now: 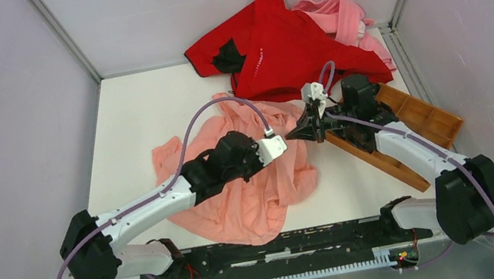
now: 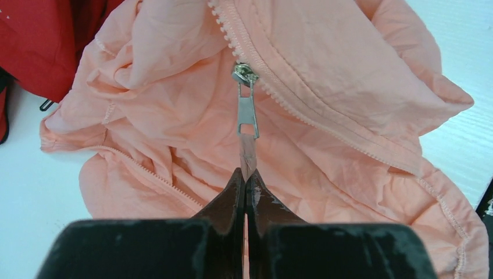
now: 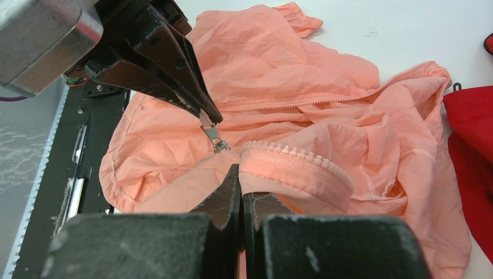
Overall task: Zip up the jacket
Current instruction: Adjust the zipper on the jacket.
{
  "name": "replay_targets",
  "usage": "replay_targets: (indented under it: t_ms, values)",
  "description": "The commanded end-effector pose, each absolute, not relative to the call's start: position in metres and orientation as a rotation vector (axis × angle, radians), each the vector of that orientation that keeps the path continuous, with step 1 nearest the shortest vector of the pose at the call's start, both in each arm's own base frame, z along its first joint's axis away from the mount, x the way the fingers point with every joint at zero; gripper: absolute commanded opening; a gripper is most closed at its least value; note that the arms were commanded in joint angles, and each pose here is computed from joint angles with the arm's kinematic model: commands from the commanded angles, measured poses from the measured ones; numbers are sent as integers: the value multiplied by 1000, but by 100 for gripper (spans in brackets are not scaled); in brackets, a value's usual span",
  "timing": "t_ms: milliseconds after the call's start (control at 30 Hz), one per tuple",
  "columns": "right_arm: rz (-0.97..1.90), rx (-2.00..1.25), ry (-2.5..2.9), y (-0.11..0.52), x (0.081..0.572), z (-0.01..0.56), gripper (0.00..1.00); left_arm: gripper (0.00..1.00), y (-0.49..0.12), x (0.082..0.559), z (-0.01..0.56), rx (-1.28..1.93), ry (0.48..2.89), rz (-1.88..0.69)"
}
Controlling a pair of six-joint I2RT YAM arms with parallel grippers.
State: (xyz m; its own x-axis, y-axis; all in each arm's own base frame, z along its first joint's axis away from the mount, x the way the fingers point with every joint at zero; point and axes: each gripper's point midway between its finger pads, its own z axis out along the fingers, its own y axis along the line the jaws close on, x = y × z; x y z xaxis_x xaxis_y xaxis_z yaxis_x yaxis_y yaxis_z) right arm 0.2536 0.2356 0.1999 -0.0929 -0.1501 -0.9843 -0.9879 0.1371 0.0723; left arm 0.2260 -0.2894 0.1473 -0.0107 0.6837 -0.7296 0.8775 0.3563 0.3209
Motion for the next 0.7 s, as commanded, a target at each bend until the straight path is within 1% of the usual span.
replay_targets:
  t_ms: [0, 100, 200, 267, 333, 433, 667]
  values:
    - [1085, -1182, 1370, 235, 252, 213, 0, 2, -268, 229, 139, 1453, 1755, -148]
    - [1132, -1187, 1337, 239, 241, 214, 0, 2, -287, 218, 146, 1433, 1733, -304]
    - [1150, -1200, 1343, 246, 232, 204, 0, 2, -320, 195, 168, 1388, 1649, -584]
    - [1128, -1176, 1368, 246, 236, 200, 0, 2, -337, 181, 183, 1373, 1596, -743]
    - [1082, -1127, 1406, 242, 247, 199, 0, 2, -344, 171, 192, 1373, 1572, -820]
    - [1066, -1045, 1425, 234, 261, 207, 0, 2, -338, 165, 191, 1395, 1581, -828]
    - [947, -985, 1479, 219, 280, 200, 0, 2, -313, 170, 166, 1453, 1709, -677]
